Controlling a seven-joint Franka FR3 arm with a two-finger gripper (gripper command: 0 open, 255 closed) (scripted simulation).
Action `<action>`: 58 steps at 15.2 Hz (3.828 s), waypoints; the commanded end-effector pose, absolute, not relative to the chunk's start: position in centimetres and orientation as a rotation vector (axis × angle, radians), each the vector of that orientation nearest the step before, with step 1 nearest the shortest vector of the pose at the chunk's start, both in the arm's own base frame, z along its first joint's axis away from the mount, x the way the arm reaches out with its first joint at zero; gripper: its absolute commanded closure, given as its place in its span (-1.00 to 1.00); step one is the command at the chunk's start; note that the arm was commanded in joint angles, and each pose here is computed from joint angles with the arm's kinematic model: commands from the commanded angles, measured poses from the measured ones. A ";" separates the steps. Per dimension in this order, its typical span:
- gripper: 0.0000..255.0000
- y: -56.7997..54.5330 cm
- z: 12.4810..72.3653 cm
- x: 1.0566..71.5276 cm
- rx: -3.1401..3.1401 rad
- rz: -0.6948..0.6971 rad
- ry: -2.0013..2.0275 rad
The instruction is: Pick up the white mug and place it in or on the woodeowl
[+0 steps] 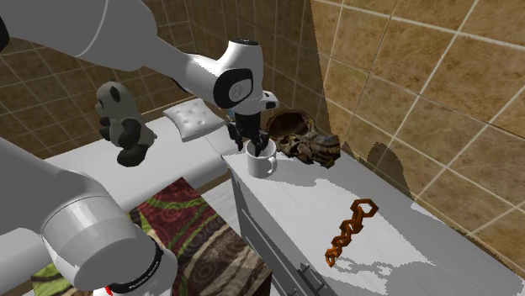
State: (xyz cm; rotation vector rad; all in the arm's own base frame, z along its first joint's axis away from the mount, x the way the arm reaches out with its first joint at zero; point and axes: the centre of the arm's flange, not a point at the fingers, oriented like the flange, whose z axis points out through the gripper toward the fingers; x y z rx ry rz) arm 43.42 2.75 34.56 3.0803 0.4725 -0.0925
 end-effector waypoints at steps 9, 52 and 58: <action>1.00 2.7 34.5 43.4 3.080 -0.092 0.472; 1.00 -2.0 53.0 55.7 3.080 -0.092 0.472; 1.00 -4.0 52.6 60.8 3.080 -0.092 0.472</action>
